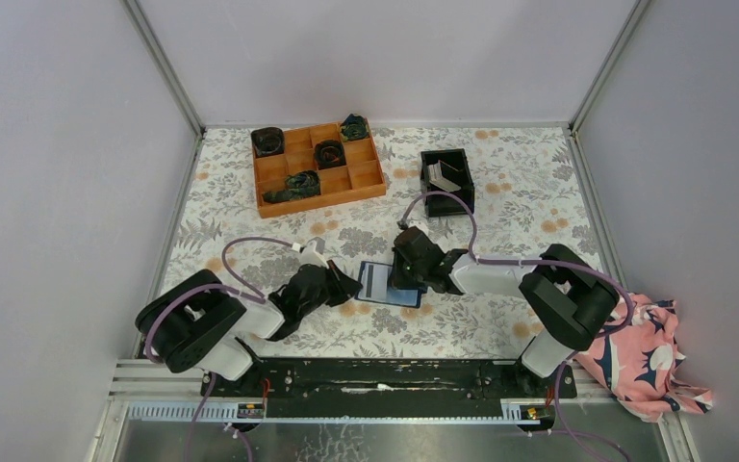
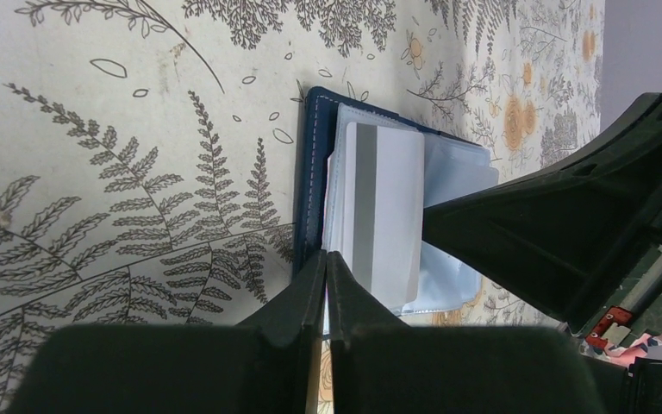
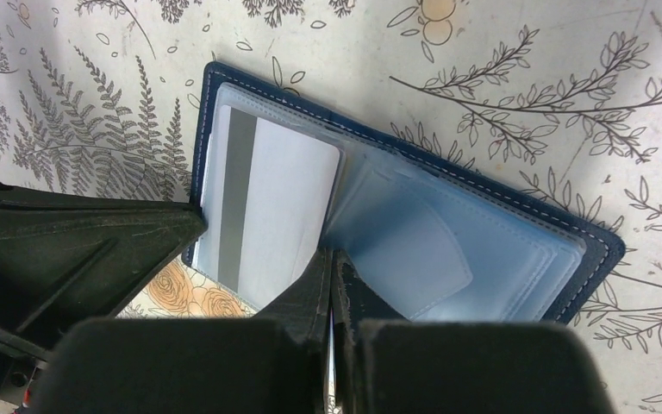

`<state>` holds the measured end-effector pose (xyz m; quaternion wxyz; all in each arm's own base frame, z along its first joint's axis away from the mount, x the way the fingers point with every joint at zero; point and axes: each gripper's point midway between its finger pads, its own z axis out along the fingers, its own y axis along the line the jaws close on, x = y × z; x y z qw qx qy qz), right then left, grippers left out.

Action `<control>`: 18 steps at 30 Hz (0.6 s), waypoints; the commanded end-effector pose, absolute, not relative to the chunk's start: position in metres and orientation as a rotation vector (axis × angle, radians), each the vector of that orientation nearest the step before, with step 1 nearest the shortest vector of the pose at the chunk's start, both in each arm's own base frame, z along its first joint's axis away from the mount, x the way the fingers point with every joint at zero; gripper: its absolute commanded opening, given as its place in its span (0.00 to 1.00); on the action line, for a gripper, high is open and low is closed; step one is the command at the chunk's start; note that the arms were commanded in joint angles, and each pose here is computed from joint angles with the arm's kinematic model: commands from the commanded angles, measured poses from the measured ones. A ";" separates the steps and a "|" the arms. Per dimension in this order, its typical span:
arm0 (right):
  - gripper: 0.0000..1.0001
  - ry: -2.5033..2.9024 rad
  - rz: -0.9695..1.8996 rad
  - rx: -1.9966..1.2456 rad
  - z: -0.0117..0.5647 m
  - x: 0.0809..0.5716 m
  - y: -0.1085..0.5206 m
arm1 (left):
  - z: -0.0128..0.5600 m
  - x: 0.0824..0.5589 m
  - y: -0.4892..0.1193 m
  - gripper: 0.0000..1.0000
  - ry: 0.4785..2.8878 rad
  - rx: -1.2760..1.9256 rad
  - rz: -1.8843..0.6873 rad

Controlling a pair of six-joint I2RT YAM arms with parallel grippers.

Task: Put the credit cards into the card holder
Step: Insert the credit card into the card holder.

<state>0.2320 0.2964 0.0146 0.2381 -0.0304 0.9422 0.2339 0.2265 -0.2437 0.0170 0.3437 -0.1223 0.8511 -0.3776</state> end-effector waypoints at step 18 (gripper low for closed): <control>0.00 2.564 0.625 -0.134 0.038 0.226 0.309 | 0.015 0.217 -0.236 0.07 2.215 -0.289 -0.956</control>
